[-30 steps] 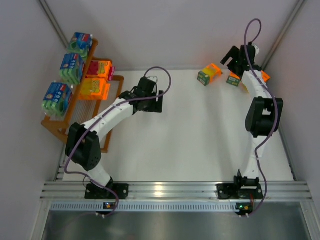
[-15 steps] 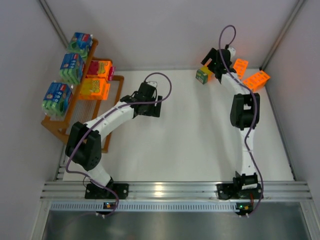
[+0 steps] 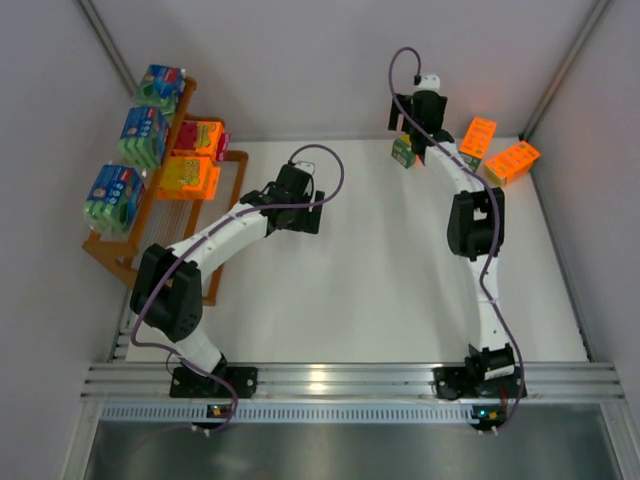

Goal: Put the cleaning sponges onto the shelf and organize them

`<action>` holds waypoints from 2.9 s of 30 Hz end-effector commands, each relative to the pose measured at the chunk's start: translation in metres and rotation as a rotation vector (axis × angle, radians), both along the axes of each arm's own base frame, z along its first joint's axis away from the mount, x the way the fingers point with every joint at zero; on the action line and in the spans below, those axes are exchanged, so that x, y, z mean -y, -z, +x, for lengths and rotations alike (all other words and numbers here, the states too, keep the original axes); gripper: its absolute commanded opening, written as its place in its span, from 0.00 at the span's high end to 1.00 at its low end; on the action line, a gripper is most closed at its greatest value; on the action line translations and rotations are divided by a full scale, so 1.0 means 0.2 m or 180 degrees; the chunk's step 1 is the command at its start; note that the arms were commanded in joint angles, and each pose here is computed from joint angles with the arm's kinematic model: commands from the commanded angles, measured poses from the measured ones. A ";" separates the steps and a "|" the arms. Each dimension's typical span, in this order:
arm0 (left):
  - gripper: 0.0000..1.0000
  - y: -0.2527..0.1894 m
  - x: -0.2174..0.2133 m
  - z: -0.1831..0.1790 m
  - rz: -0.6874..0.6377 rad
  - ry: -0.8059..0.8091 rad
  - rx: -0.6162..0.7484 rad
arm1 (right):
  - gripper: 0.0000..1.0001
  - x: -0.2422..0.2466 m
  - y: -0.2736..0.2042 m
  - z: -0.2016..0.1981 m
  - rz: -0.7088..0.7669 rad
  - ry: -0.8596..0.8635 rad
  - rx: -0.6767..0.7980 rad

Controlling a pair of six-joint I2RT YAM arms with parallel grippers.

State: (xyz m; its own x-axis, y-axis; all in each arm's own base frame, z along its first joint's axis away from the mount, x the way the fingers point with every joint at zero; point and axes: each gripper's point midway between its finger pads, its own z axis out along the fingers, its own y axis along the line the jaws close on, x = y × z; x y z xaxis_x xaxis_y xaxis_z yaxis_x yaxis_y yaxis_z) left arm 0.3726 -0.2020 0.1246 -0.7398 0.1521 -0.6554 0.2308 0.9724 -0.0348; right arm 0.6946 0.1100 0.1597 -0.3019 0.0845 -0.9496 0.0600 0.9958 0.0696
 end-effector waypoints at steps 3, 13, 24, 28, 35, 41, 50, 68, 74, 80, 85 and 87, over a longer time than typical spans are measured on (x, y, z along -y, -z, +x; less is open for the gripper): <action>0.18 -0.03 0.02 0.03 -0.0063 0.0025 0.0102 | 0.01 -0.02 -0.13 0.12 -0.0583 -0.0252 0.0403; 0.18 0.05 0.07 0.04 -0.0134 0.0105 -0.0073 | 0.01 0.12 0.21 0.09 -0.0954 -0.0199 -0.0138; 0.18 0.02 0.08 0.06 -0.0262 0.0042 -0.0065 | 0.03 0.08 0.47 -0.24 -0.0589 -0.0500 -0.0887; 0.18 -0.04 0.10 0.05 -0.0402 -0.0007 -0.0036 | 0.05 -0.01 0.11 -0.29 -0.0785 -0.0466 -0.0390; 0.18 -0.15 0.07 0.00 -0.0513 -0.0062 0.0096 | 0.02 -0.06 0.29 -0.50 -0.0314 -0.0627 -0.1174; 0.18 -0.22 0.00 -0.08 -0.0531 -0.0090 0.0217 | 0.02 -0.03 0.40 -0.72 0.0006 -0.0486 -0.1386; 0.17 -0.33 -0.04 -0.15 -0.0674 -0.0119 0.0369 | 0.07 -0.15 0.54 -1.18 -0.0131 -0.0557 -0.1828; 0.18 -0.34 -0.04 -0.37 -0.1224 -0.0284 0.0201 | 0.04 -0.99 0.09 -1.93 0.2240 -0.0401 -0.1791; 0.20 -0.37 -0.01 -0.53 -0.1554 -0.0311 0.0176 | 0.02 -0.60 -0.22 -1.70 0.1987 -0.0225 -0.0931; 0.51 -0.22 0.25 -0.70 -0.2140 0.0026 -0.0190 | 0.06 -0.62 -0.08 -1.67 0.1422 -0.0949 -0.1004; 0.75 -0.07 0.32 -0.74 -0.2371 -0.0075 -0.0323 | 0.47 -0.71 0.20 -1.68 0.1323 -0.1223 -0.1435; 0.80 -0.06 0.36 -0.76 -0.2333 0.0029 -0.0340 | 0.61 -0.71 0.27 -1.68 0.1286 -0.1202 -0.1502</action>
State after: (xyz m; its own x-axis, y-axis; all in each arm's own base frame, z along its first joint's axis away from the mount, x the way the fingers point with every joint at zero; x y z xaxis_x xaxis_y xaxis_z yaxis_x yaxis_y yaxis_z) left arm 0.2070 -0.2418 0.0955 -0.8547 -0.2236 -0.4685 0.1182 0.7949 -0.5951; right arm 0.3600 0.2422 0.1145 -0.7396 0.2722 -0.6156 -0.0857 0.8690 0.4873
